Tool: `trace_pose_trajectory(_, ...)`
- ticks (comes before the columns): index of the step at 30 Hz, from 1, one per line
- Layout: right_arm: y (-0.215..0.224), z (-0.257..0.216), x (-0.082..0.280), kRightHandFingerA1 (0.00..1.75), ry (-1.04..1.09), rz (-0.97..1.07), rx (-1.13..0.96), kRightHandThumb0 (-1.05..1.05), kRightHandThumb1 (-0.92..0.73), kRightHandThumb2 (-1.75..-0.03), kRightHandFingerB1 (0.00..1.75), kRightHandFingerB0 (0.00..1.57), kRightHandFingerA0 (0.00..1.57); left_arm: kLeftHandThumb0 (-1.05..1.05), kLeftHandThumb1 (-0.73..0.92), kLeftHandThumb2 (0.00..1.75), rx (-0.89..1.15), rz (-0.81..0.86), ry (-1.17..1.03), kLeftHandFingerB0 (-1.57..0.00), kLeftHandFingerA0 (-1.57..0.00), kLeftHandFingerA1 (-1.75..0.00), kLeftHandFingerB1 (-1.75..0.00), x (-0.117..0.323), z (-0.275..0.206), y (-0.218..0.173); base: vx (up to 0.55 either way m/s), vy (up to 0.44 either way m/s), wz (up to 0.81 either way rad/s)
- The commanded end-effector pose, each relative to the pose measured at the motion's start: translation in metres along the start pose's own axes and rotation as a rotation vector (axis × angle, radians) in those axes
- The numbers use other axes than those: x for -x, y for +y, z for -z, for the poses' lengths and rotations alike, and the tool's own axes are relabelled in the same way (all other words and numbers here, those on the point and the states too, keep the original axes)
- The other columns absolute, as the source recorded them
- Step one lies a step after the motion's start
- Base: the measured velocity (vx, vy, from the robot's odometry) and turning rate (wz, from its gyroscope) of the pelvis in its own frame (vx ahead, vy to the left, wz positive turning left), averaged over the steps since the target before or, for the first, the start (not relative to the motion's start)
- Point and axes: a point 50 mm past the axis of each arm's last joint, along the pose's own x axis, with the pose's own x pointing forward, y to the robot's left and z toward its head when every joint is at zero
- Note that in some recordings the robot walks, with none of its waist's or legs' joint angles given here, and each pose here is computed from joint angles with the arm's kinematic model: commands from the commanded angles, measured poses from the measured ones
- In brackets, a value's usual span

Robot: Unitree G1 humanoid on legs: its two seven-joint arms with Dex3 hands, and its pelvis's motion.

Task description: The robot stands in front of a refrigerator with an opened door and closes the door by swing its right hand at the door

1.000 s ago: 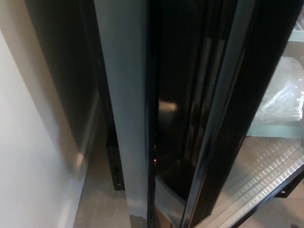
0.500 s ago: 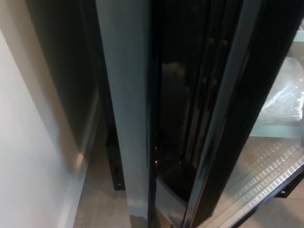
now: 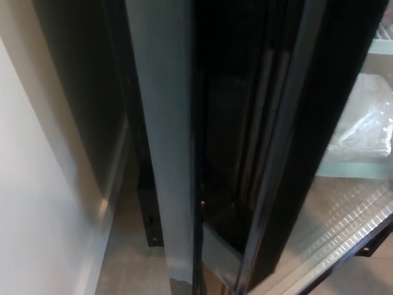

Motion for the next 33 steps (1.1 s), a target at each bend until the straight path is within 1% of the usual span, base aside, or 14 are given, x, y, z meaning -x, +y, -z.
trace_pose_trajectory(1,0.028,-0.015,0.021,0.0,-0.011,-0.441,0.039,-0.92,-0.69,-0.97,0.0,0.0,0.0,-0.58,0.81,0.64,-0.037,-0.035,-0.008,-0.24,-0.31,-0.32,-0.29,0.006,0.007,0.008,0.0,0.0,0.0)
trace_pose_trajectory(2,0.035,-0.005,0.029,0.19,-0.032,-0.5,0.097,-0.71,-0.66,-1.0,0.26,0.07,0.0,-0.55,0.82,0.64,-0.04,-0.034,-0.012,-0.22,-0.29,-0.32,-0.29,0.007,0.006,0.009,0.0,0.0,0.0)
trace_pose_trajectory(4,0.046,0.013,0.047,0.15,-0.056,-0.628,0.175,-0.74,-0.69,-1.01,0.2,0.03,0.0,-0.55,0.82,0.64,-0.042,-0.035,-0.022,-0.22,-0.29,-0.31,-0.29,0.006,0.003,0.013,0.0,0.0,0.0)
trace_pose_trajectory(8,0.052,0.021,0.051,0.15,-0.045,-0.675,0.179,-0.74,-0.69,-1.01,0.2,0.03,0.0,-0.55,0.82,0.64,-0.041,-0.042,-0.03,-0.22,-0.29,-0.31,-0.29,0.005,-0.001,0.017,0.0,0.0,0.0)
trace_pose_trajectory(11,0.077,0.069,0.063,0.17,0.042,-0.839,0.253,-0.75,-0.71,-1.02,0.2,0.02,0.0,-0.55,0.82,0.64,-0.055,-0.046,-0.046,-0.24,-0.31,-0.32,-0.29,0.004,-0.006,0.018,0.0,0.0,-0.02)
trace_pose_trajectory(16,0.081,0.082,0.064,0.17,0.059,-0.856,0.272,-0.75,-0.71,-1.02,0.2,0.02,0.0,-0.55,0.82,0.64,-0.058,-0.046,-0.043,-0.24,-0.31,-0.32,-0.29,0.004,-0.006,0.018,0.0,0.0,0.0)
trace_pose_trajectory(18,0.089,0.123,0.069,0.19,0.162,-0.953,0.383,-0.73,-0.73,-1.05,0.23,0.05,0.0,-0.54,0.82,0.64,-0.069,-0.045,-0.034,-0.25,-0.32,-0.32,-0.3,0.001,-0.009,0.018,0.0,0.0,0.0)
trace_pose_trajectory(19,0.09,0.127,0.07,0.19,0.173,-0.963,0.396,-0.73,-0.73,-1.05,0.23,0.05,0.0,-0.54,0.82,0.64,-0.07,-0.045,-0.034,-0.25,-0.32,-0.32,-0.3,0.001,-0.009,0.018,0.0,0.0,0.0)
trace_pose_trajectory(20,0.092,0.14,0.071,0.16,0.195,-0.994,0.439,-0.68,-0.9,-0.69,0.22,0.07,0.01,-0.55,0.82,0.64,-0.073,-0.044,-0.042,-0.24,-0.31,-0.32,-0.29,0.001,-0.01,0.019,0.0,0.0,0.0)
trace_pose_trajectory(23,0.093,0.146,0.071,0.16,0.202,-1.007,0.458,-0.68,-0.9,-0.69,0.22,0.07,0.01,-0.55,0.82,0.64,-0.074,-0.044,-0.045,-0.24,-0.31,-0.32,-0.29,0.002,-0.01,0.019,0.0,0.0,0.0)
trace_pose_trajectory(26,0.1,0.185,0.073,0.23,0.273,-1.092,0.586,-0.68,-0.87,-0.66,0.24,0.09,0.04,-0.54,0.82,0.64,-0.085,-0.037,-0.06,-0.26,-0.34,-0.33,-0.3,0.0,-0.015,0.019,0.0,0.0,0.0)
trace_pose_trajectory(27,0.101,0.19,0.073,0.23,0.278,-1.101,0.6,-0.68,-0.87,-0.66,0.24,0.09,0.04,-0.54,0.82,0.64,-0.083,-0.034,-0.062,-0.26,-0.34,-0.33,-0.3,0.0,-0.016,0.019,0.0,0.0,0.0)
trace_pose_trajectory(28,0.103,0.198,0.072,0.27,0.289,-1.117,0.629,-0.74,-0.69,-1.01,0.3,0.13,0.0,-0.53,0.82,0.64,-0.084,-0.032,-0.063,-0.25,-0.34,-0.33,-0.3,0.0,-0.016,0.019,0.0,0.0,0.0)
trace_pose_trajectory(33,0.112,0.223,0.061,0.3,0.34,-1.171,0.709,-0.71,-0.65,-0.96,0.34,0.11,0.0,-0.54,0.82,0.64,-0.077,-0.033,-0.072,-0.24,-0.32,-0.32,-0.29,-0.002,-0.021,0.02,0.0,0.0,0.0)
